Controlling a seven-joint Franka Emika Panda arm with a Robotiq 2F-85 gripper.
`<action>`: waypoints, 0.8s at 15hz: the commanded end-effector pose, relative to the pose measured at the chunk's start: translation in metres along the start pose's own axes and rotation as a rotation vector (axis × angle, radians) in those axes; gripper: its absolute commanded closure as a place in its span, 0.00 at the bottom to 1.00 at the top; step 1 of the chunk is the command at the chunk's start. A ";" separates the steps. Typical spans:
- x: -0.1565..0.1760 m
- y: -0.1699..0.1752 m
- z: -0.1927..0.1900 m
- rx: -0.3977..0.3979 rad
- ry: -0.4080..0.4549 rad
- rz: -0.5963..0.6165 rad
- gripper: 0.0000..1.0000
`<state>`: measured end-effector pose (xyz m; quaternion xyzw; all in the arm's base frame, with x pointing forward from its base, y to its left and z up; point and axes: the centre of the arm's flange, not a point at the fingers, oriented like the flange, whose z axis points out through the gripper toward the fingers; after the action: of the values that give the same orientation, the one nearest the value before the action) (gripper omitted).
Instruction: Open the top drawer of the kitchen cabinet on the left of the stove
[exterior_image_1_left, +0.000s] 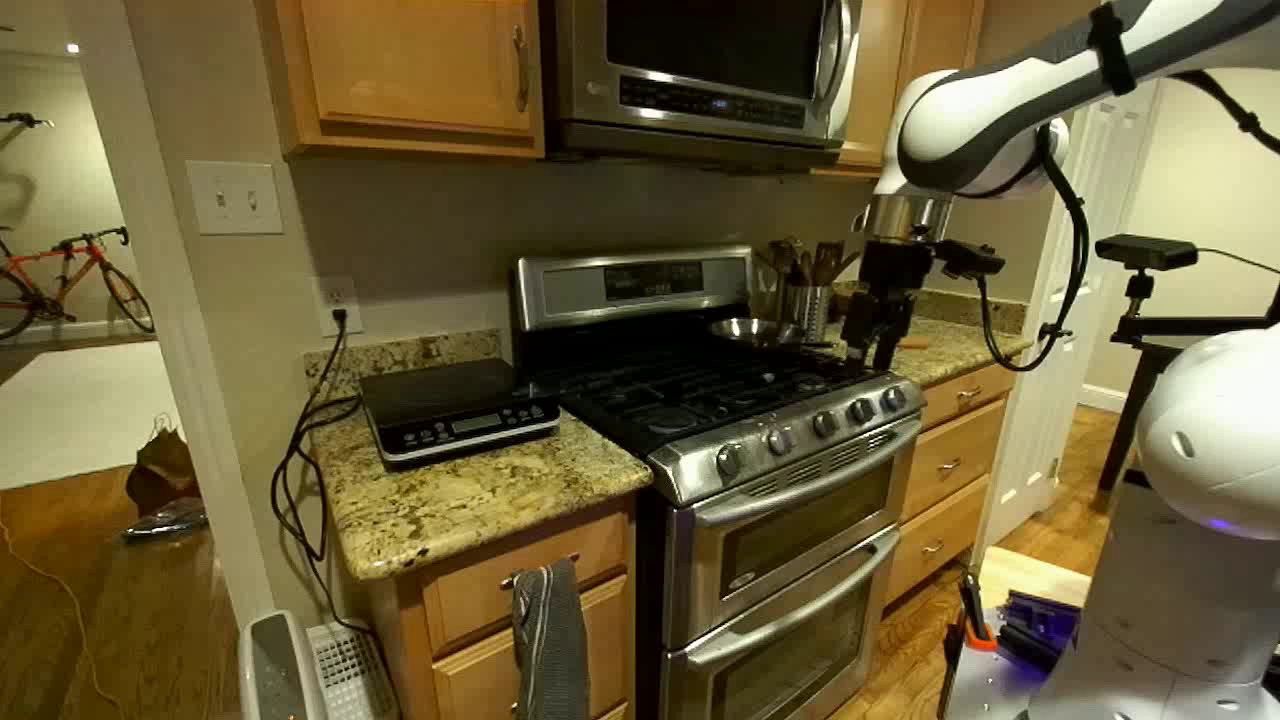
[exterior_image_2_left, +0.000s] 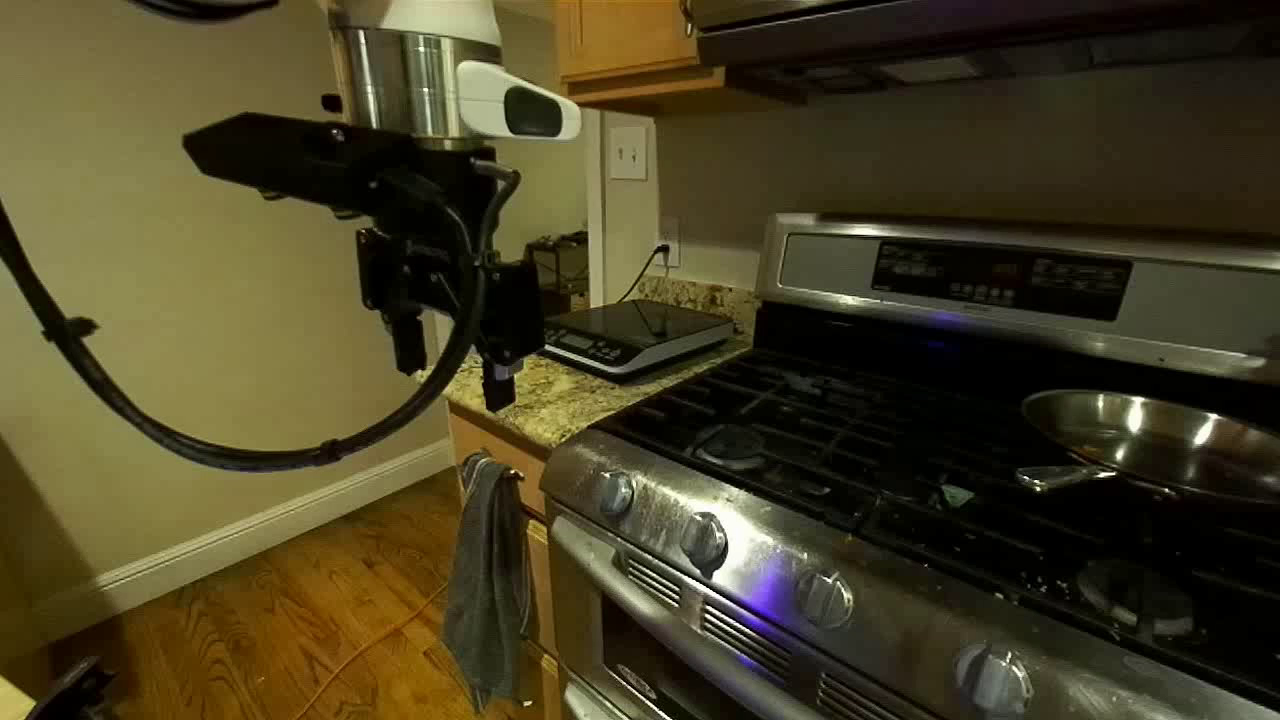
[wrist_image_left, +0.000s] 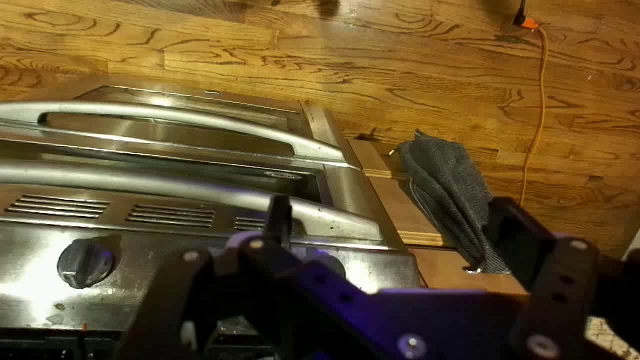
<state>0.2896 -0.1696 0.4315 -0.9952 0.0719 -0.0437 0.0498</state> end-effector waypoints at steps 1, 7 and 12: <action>0.000 0.000 0.000 0.000 0.000 0.000 0.00; 0.000 0.000 0.000 0.000 0.000 0.000 0.00; 0.003 -0.015 0.001 0.002 0.003 -0.045 0.00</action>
<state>0.2904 -0.1680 0.4319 -0.9954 0.0699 -0.0436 0.0490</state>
